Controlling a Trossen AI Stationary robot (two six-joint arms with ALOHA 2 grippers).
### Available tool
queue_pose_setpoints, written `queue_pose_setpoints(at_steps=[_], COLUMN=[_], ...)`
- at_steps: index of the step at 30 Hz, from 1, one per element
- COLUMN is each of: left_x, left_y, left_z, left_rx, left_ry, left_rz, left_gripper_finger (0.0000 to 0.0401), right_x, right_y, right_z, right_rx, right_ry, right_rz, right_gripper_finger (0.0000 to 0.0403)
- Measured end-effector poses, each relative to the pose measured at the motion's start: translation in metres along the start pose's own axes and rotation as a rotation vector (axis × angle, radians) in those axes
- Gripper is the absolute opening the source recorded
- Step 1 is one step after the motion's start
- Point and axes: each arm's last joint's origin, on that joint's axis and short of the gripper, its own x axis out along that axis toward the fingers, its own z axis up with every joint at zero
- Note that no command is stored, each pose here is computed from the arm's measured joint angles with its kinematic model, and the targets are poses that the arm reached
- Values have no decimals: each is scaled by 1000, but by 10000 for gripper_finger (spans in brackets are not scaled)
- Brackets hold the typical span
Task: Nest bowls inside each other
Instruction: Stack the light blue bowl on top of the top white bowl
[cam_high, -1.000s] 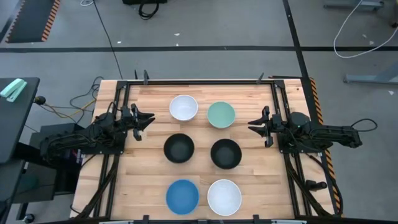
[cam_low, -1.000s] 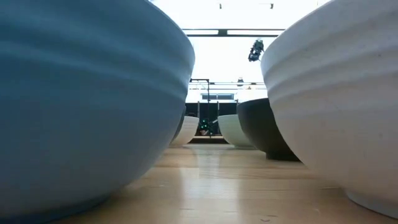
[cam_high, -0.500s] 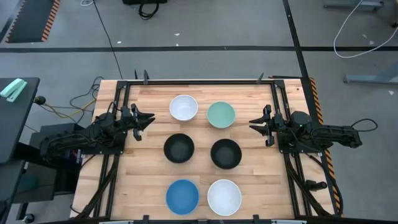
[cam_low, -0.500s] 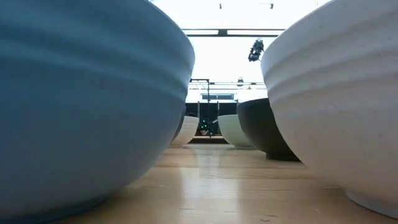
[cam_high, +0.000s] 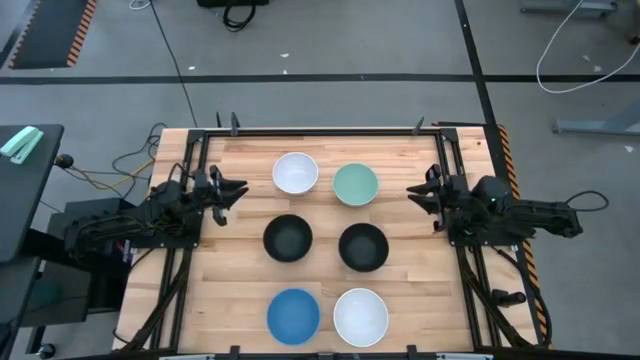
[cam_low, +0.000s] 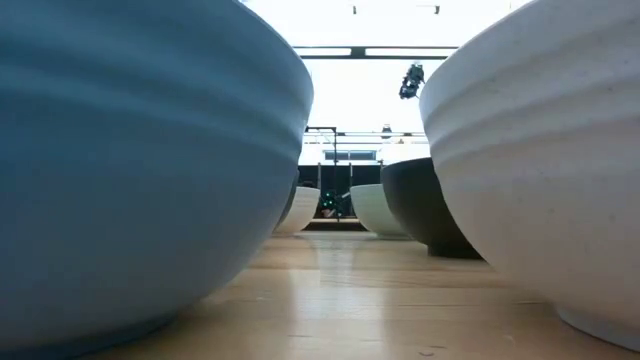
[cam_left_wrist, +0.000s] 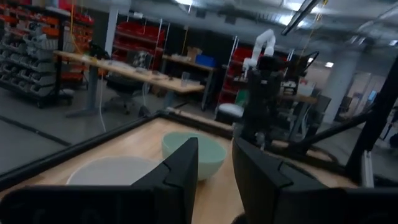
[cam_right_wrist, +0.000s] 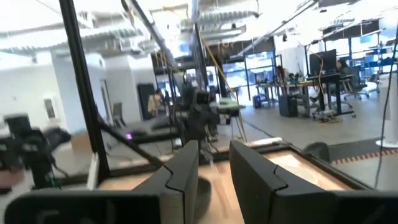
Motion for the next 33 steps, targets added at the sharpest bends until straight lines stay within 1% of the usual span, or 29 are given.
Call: queue_pose_setpoints(at_steps=[2, 5, 7, 9, 13, 17, 20, 23, 26, 30, 33], left_x=[0, -1, -2, -1, 1, 11, 20, 29, 37, 43, 46], left_y=[-2, -6, -10, -12, -17, -21, -22, -21, -19, -18, -18], left_z=[4, 17, 31, 40, 60, 72, 74, 68, 61, 54, 52], left_rx=[-4, -5, -5, -5, -5, -4, -3, -1, -1, 0, 0], left_ry=[-30, -51, -93, -99, -120, -53, 39, 153, 214, 266, 283], left_rz=[-33, -73, -95, -98, -103, -86, -63, -34, -19, -6, -1], left_gripper_finger=[107, 107, 107, 107, 107, 107, 107, 107, 107, 107, 107], right_x=[0, 3, 7, 14, 39, 73, 100, 127, 148, 165, 171], right_y=[2, 6, 7, 8, 9, 8, 7, 2, -10, -31, -48], right_z=[13, 35, 51, 64, 89, 103, 108, 107, 103, 93, 82], right_rx=[29, 56, 74, 87, 106, 132, 146, 170, 198, 238, 259], right_ry=[-10, 33, 73, 128, 251, 417, 572, 731, 888, 1055, 1127], right_rz=[-1, -12, -45, -93, -190, -266, -311, -380, -476, -609, -674], right_gripper_finger=[100, 100, 100, 100, 100, 100, 100, 100, 100, 100, 100])
